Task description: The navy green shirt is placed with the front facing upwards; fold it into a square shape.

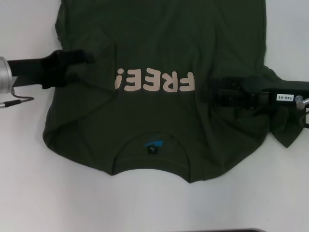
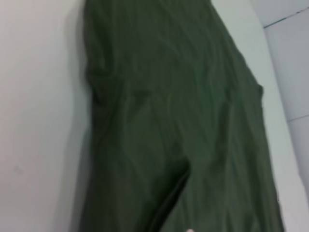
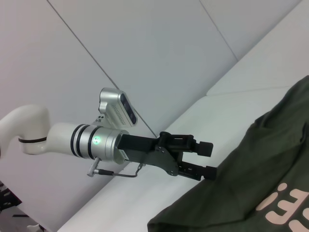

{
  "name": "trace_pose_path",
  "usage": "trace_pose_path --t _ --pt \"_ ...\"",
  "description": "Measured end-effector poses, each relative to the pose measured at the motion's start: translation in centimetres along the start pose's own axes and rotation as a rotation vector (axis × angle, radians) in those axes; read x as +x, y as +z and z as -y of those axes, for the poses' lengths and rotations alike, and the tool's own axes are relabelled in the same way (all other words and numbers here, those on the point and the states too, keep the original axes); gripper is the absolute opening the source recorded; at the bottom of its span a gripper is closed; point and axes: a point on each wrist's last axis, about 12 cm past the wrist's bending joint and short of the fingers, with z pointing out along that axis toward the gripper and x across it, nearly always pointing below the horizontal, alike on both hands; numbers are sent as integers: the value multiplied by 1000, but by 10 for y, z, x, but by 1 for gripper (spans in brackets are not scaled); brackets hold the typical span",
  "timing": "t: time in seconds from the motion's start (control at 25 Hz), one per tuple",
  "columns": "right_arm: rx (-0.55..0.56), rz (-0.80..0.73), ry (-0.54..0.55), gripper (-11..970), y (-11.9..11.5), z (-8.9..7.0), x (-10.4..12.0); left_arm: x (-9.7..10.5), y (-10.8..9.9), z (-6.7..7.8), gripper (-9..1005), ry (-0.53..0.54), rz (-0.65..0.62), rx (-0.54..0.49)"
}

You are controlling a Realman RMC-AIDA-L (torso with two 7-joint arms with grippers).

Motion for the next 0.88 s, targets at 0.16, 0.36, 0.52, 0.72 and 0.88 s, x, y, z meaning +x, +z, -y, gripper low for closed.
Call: trace_pose_path --t 0.16,0.36,0.52,0.72,0.88 --pt "5 -1 -13 820 -1 0 0 2 9 -2 860 4 4 -48" --pt "13 -3 -21 820 -1 2 -3 2 16 0 860 9 0 -80" --pt "18 -3 -27 820 -1 3 -5 1 19 1 860 14 2 -90" --pt "27 -2 -28 820 -1 4 -6 2 22 1 860 13 5 -95" --pt "26 -2 -28 820 0 4 -6 3 25 2 860 13 3 -91"
